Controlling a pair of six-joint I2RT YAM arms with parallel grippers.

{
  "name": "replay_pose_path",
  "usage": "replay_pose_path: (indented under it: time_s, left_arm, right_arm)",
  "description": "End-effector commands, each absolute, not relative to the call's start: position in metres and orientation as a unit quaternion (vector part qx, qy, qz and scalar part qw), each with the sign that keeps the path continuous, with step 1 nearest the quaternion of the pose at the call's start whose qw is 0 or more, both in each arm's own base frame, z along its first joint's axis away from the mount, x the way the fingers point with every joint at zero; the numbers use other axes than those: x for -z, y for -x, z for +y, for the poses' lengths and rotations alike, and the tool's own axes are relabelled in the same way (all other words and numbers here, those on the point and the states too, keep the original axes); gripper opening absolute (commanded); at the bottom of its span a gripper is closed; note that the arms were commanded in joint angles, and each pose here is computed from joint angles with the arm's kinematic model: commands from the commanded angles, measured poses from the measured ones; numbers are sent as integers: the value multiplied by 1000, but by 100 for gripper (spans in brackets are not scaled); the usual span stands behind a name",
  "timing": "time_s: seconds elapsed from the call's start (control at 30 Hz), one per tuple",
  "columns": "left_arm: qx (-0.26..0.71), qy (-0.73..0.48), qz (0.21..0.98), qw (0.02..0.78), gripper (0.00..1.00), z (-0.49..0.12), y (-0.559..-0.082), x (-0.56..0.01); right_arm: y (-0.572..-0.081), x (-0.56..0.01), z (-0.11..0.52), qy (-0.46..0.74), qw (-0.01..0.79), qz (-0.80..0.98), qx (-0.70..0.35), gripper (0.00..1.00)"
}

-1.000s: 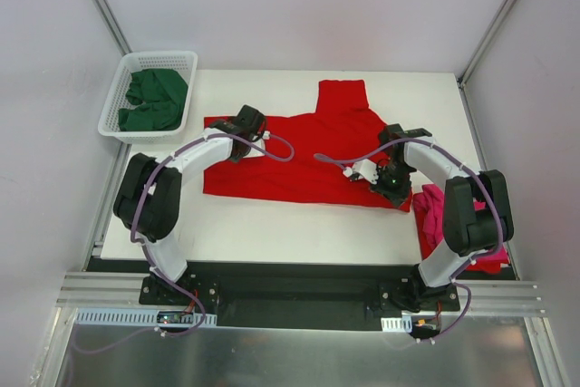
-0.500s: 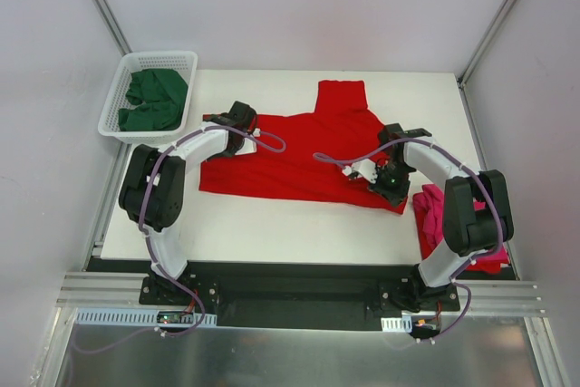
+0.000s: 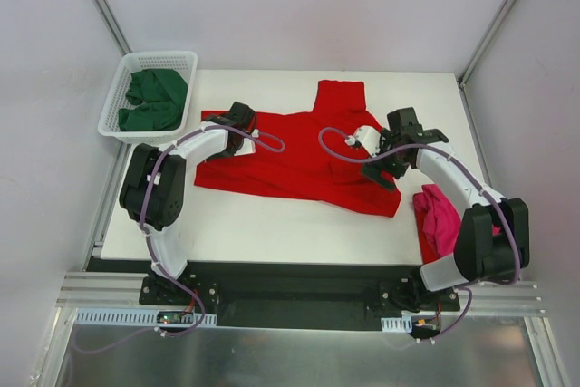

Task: Fold and stack the t-shirts
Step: Fold the flattened tshirt in 1/3 of the way

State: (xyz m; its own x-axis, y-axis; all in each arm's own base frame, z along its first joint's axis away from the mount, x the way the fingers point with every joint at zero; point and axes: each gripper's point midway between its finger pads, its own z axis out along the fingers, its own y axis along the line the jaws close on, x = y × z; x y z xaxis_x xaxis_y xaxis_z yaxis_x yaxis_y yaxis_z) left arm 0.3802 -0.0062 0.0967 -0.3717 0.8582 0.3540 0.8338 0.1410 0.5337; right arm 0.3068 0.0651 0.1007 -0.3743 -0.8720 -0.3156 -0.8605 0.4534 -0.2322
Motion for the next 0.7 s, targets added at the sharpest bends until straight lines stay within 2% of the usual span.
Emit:
replay_pose_path:
  time_s: [0.0, 0.3, 0.33, 0.43, 0.6, 0.67]
  left_arm:
    - [-331, -559, 760, 19, 11, -6, -376, -99]
    - [-325, -558, 763, 32, 9, -17, -394, -98]
    - [-325, -559, 762, 32, 9, -18, -395, -98]
    - [-326, -561, 761, 31, 8, -18, -395, -98]
    - [-326, -560, 761, 32, 8, -17, -393, -99]
    - [-326, -561, 760, 30, 9, -17, -392, -99]
  right_arm:
    - [-341, -113, 82, 494, 257, 831, 6, 96]
    - [-346, -75, 96, 501, 244, 830, -32, 99]
    - [-345, -69, 97, 502, 237, 831, -37, 87]
    - [-345, -59, 101, 507, 230, 829, -48, 65]
    - [-346, -50, 107, 509, 225, 829, -60, 41]
    - [-347, -47, 110, 511, 223, 828, -62, 38]
